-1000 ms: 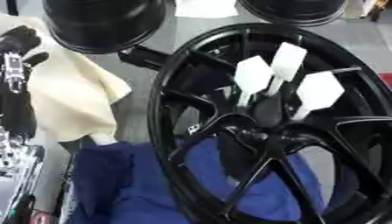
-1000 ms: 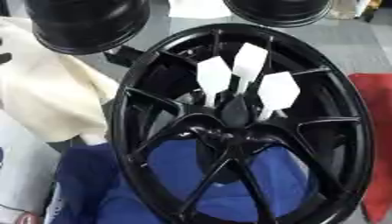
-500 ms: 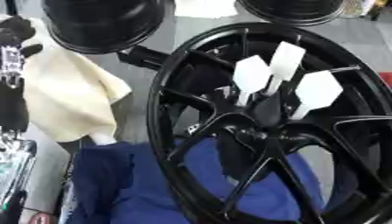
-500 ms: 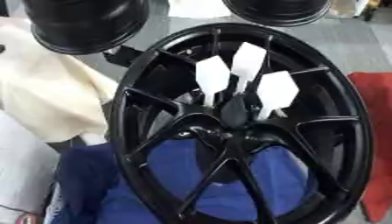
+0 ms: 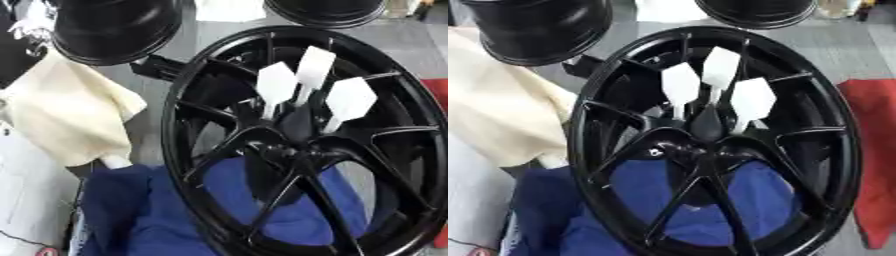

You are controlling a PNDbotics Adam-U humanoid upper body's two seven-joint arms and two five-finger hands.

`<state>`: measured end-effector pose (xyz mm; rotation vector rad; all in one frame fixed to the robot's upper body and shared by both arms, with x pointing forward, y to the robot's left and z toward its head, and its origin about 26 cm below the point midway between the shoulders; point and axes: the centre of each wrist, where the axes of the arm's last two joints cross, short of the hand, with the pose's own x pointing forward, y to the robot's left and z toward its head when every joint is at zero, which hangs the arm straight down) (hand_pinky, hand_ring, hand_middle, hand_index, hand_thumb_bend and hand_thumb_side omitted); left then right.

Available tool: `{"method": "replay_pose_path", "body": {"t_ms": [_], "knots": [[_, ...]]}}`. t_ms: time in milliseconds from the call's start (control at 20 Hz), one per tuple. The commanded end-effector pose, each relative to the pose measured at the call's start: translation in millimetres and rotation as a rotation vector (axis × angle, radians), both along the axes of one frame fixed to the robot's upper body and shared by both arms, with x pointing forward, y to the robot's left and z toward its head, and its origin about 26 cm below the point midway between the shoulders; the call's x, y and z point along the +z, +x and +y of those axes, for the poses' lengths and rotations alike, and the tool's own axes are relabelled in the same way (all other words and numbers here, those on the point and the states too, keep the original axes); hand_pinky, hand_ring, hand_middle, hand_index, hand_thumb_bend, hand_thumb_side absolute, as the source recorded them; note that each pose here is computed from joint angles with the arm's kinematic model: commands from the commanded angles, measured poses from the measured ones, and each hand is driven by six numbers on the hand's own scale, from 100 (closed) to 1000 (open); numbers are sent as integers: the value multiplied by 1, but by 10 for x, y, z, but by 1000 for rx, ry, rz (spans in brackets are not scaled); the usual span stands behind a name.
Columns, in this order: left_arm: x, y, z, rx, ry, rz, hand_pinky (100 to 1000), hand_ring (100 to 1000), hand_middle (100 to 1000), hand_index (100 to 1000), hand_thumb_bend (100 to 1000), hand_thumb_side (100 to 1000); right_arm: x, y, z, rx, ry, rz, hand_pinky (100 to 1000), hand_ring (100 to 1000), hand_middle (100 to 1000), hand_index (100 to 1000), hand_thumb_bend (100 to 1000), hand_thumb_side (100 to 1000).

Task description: Pull the pin out of the wheel hub.

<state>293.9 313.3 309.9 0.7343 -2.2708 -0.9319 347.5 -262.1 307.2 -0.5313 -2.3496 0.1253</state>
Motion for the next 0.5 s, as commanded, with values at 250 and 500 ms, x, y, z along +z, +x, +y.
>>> {"method": "replay_pose_path", "body": {"t_ms": [250, 500], "knots": [[481, -75, -193, 14, 392, 59, 815, 823, 764, 844, 100, 547, 61, -31, -3, -3, -22, -21, 684, 740, 742, 835, 100, 668], [672, 62, -296, -38, 587, 100, 825, 825, 767, 849, 100, 516, 42, -26, 12, -2, -27, -17, 684, 740, 744, 834, 100, 669]]}}
